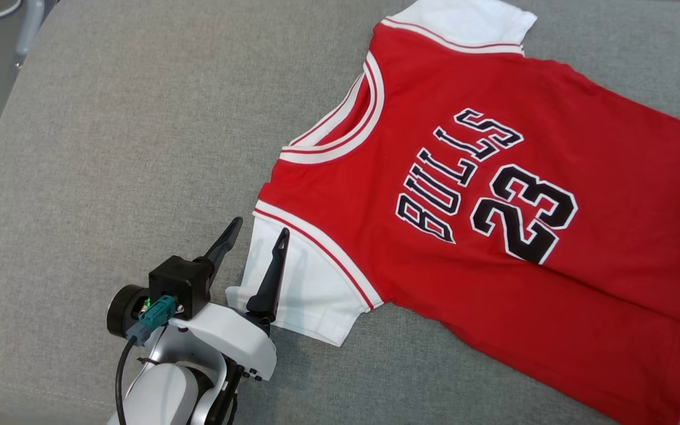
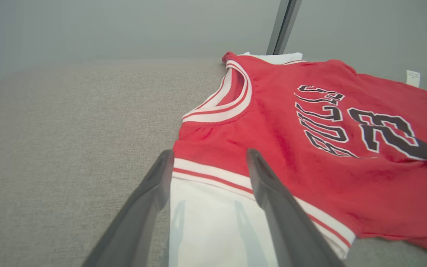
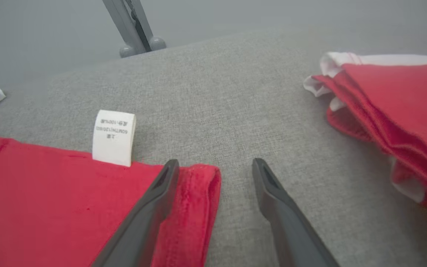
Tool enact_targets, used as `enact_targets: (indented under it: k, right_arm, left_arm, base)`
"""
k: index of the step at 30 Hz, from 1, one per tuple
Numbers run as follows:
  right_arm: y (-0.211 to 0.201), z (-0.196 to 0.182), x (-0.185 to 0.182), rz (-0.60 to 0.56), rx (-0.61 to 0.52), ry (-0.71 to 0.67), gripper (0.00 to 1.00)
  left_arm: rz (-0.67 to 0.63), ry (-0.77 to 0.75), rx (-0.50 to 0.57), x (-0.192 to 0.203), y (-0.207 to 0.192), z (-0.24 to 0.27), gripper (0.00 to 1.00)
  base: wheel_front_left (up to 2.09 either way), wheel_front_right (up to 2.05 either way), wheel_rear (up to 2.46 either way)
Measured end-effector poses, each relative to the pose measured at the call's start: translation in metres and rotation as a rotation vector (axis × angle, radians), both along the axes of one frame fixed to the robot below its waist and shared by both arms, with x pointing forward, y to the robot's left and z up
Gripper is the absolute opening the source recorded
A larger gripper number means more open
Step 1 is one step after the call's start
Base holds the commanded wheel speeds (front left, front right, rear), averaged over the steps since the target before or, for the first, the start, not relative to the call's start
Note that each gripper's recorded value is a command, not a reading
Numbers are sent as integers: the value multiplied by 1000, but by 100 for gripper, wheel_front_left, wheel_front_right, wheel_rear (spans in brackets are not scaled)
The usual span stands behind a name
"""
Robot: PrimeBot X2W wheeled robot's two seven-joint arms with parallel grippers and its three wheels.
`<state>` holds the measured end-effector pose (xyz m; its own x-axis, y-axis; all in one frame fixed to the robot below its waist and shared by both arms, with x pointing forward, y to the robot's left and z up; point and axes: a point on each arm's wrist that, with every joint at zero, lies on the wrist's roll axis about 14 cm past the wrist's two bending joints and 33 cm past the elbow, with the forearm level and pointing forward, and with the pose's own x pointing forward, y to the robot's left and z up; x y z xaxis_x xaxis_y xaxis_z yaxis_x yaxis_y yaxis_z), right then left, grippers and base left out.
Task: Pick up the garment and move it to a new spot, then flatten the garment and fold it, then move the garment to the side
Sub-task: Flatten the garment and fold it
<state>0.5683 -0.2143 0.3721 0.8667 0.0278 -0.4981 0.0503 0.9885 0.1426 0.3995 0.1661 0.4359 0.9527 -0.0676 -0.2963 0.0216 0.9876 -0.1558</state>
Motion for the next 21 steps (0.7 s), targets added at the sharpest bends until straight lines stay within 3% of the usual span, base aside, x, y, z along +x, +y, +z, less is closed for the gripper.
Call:
enact_targets:
  k: [4,5,6,12,21]
  right_arm:
    - [5,-15,7,9,3,35,100]
    - [7,-16,9,10,8,40,22]
    - [9,-18,12,18,4,45,0]
    - [9,-3,30,47,-37,0,0]
    - [7,72,98,90,-143,-183,0]
  left_arm:
    - [10,20,5,1,4,-7,100]
    - [13,20,7,2,5,-8,100]
    - [19,16,9,4,7,-8,100]
    - [52,5,7,5,14,-6,100]
    - [77,7,-6,-1,17,-8,100]
  base:
    - [0,0,0]
    - [0,0,0]
    - [0,0,0]
    - [0,0,0]
    - [0,0,0]
